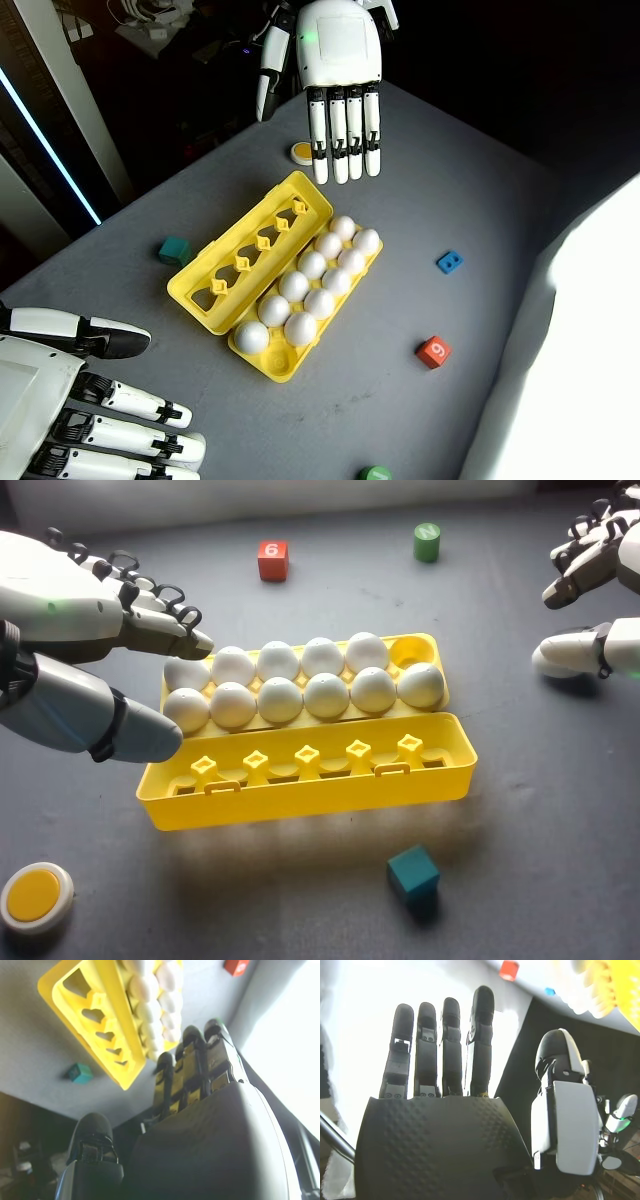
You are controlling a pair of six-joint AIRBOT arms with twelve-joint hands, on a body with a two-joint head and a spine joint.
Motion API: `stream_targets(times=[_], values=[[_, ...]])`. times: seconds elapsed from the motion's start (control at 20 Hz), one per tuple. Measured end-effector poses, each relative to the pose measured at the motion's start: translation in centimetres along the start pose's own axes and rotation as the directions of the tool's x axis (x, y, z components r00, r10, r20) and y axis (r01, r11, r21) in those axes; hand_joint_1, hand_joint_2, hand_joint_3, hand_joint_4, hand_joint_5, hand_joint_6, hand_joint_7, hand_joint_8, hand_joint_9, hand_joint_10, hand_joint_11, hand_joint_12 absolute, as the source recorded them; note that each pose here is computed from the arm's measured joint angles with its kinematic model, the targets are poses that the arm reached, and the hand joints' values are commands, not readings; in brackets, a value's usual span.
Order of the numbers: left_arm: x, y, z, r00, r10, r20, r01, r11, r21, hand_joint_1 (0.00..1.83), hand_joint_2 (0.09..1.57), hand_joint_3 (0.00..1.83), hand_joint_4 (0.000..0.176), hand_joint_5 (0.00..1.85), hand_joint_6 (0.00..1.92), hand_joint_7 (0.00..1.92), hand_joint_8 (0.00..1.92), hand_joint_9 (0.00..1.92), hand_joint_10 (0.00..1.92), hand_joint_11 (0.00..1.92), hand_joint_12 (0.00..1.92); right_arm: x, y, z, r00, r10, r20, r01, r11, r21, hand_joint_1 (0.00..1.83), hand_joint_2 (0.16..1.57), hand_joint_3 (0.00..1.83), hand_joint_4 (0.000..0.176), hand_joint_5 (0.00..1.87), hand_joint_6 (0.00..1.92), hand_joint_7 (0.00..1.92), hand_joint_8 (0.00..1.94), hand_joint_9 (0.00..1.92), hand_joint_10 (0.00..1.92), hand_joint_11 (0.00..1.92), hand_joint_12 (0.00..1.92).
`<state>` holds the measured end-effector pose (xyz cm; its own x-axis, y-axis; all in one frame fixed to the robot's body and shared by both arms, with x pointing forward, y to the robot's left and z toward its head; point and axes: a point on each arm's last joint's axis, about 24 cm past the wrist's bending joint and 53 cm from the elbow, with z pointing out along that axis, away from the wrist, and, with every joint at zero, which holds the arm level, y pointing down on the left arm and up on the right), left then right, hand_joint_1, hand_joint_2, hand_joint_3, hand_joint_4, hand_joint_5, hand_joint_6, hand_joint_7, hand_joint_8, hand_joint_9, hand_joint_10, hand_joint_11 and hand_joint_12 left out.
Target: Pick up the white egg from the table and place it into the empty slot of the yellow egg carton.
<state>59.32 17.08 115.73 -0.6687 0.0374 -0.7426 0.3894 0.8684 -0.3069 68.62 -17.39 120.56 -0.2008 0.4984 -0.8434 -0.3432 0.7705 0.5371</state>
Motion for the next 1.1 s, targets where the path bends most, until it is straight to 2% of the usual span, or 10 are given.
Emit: stream_targets(times=[0.1,0.15,0.5,0.75,0.8,0.9,0.95,1.0,1.05,1.1], values=[[0.1,-0.2,0.0,1.0000,0.005,-0.001,-0.005,1.0000,0.003,0.00,1.09,0.19,0.000,0.00,0.00,0.00,0.00,0.00,0.00,0.00,0.00,0.1,-0.3,0.1,1.000,-0.005,-0.004,0.005,1.000,0.008,0.00,1.07,0.15,0.000,0.06,0.04,0.04,0.03,0.01,0.02,0.00,0.02],[0.1,-0.4,0.0,1.0000,0.006,-0.003,-0.006,1.0000,0.005,0.00,1.15,0.04,0.000,0.00,0.00,0.00,0.00,0.00,0.00,0.00,0.00,0.1,-0.5,0.2,1.000,-0.003,-0.006,0.003,1.000,0.014,0.00,1.13,0.02,0.000,0.08,0.01,0.05,0.01,0.01,0.00,0.00,0.00],[0.2,-0.4,0.0,1.0000,0.006,-0.004,-0.006,1.0000,0.006,0.00,1.16,0.03,0.000,0.00,0.00,0.00,0.00,0.00,0.00,0.00,0.00,0.0,-1.8,1.3,1.000,-0.011,0.012,0.010,0.999,0.043,0.00,1.14,0.00,0.000,0.10,0.00,0.07,0.00,0.03,0.00,0.01,0.01],[0.2,-0.4,0.0,1.0000,0.006,-0.005,-0.006,1.0000,0.005,0.00,1.16,0.02,0.000,0.00,0.00,0.00,0.00,0.00,0.00,0.00,0.00,-0.2,-3.7,2.2,0.999,-0.026,0.019,0.024,0.996,0.091,0.13,0.99,0.00,0.000,0.13,0.00,0.00,0.00,0.00,0.00,0.02,0.02],[0.2,-0.4,0.0,1.0000,0.006,-0.005,-0.006,1.0000,0.006,0.00,1.16,0.02,0.000,0.00,0.00,0.00,0.00,0.00,0.00,0.00,0.00,-0.3,-3.9,2.3,0.999,-0.028,0.021,0.026,0.995,0.094,0.12,0.93,0.00,0.000,0.17,0.00,0.00,0.00,0.00,0.00,0.04,0.04],[0.2,-0.4,0.0,1.0000,0.006,-0.005,-0.006,1.0000,0.006,0.00,1.16,0.02,0.000,0.00,0.00,0.00,0.00,0.00,0.00,0.00,0.00,-0.2,-4.3,2.5,0.999,-0.035,0.015,0.033,0.994,0.101,0.20,0.75,0.00,0.024,0.31,0.01,0.02,0.00,0.00,0.00,0.00,0.07],[0.2,-0.4,0.0,1.0000,0.006,-0.005,-0.006,1.0000,0.006,0.00,1.16,0.02,0.000,0.00,0.00,0.00,0.00,0.00,0.00,0.00,0.00,0.1,-4.5,2.7,0.999,-0.046,0.002,0.046,0.993,0.105,0.22,0.73,0.00,0.027,0.35,0.01,0.03,0.00,0.00,0.00,0.00,0.04],[0.2,-0.4,0.0,1.0000,0.006,-0.005,-0.006,1.0000,0.006,0.00,1.17,0.02,0.000,0.00,0.00,0.00,0.00,0.00,0.00,0.00,0.00,0.5,-4.6,2.8,0.999,-0.050,-0.015,0.051,0.993,0.107,0.29,0.73,0.00,0.045,0.50,0.03,0.13,0.01,0.00,0.00,0.00,0.03],[0.2,-0.4,0.0,1.0000,0.006,-0.005,-0.006,1.0000,0.006,0.00,1.17,0.02,0.000,0.00,0.00,0.00,0.00,0.00,0.00,0.00,0.00,0.7,-4.7,2.9,0.999,-0.049,-0.020,0.051,0.993,0.109,0.38,0.72,0.00,0.024,0.61,0.06,0.11,0.00,0.00,0.00,0.00,0.00],[0.2,-0.4,0.0,1.0000,0.006,-0.005,-0.006,1.0000,0.005,0.00,1.17,0.02,0.000,0.00,0.00,0.00,0.00,0.00,0.00,0.00,0.00,0.9,-4.7,2.9,0.998,-0.050,-0.025,0.052,0.993,0.108,0.41,0.72,0.00,0.041,0.71,0.04,0.12,0.00,0.00,0.00,0.00,0.00]])
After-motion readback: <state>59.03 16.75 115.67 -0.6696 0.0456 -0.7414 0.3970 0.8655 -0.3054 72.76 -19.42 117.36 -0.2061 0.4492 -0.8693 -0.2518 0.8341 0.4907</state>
